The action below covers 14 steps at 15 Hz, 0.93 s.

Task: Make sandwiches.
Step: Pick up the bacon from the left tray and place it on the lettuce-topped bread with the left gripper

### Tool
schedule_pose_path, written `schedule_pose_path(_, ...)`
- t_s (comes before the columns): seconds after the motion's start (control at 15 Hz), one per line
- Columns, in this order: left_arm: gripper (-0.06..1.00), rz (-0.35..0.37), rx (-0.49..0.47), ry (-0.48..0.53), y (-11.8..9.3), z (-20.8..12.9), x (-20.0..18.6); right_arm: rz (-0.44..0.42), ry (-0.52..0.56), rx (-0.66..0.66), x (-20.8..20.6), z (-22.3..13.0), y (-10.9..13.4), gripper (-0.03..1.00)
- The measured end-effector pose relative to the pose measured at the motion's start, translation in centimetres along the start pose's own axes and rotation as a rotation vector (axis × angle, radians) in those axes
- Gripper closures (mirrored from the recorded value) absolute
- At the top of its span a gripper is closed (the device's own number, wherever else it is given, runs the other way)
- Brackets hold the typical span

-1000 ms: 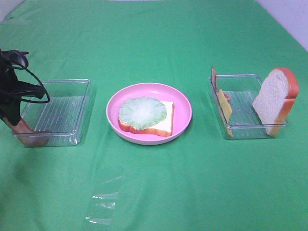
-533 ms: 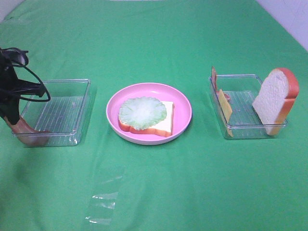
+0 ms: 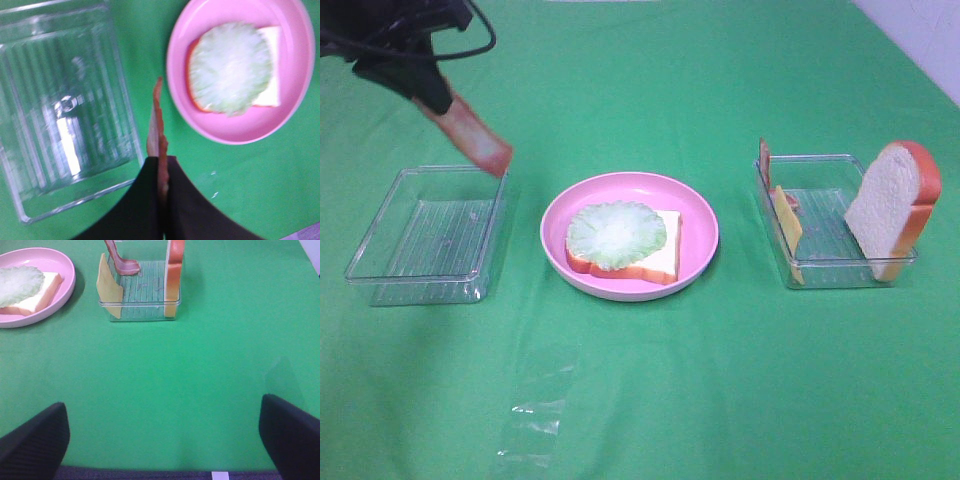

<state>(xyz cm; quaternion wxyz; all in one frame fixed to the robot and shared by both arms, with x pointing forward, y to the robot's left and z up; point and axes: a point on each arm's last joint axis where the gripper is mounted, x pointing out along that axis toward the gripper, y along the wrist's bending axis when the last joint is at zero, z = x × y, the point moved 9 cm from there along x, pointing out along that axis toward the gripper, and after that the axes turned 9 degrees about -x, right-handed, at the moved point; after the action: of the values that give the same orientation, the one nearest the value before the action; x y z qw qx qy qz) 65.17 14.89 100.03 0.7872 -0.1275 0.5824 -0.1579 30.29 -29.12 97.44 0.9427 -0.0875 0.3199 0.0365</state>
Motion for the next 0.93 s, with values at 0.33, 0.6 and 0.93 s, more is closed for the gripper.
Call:
schedule_pose_path(0.33, 0.94, -0.238, 0.134, 0.023, -8.4, 1.1, 4.0, 0.0, 0.0, 0.0, 0.0, 0.0, 0.0, -0.02)
schedule_pose_path(0.6, 0.94, -0.279, 0.215, 0.101, -12.8, 0.1, 10.3, 0.0, 0.0, 0.0, 0.0, 0.0, 0.0, -0.02)
schedule_pose_path(0.93, 0.94, -0.311, 0.228, 0.146, -15.3, -0.9, 14.5, 0.0, 0.0, 0.0, 0.0, 0.0, 0.0, -0.02)
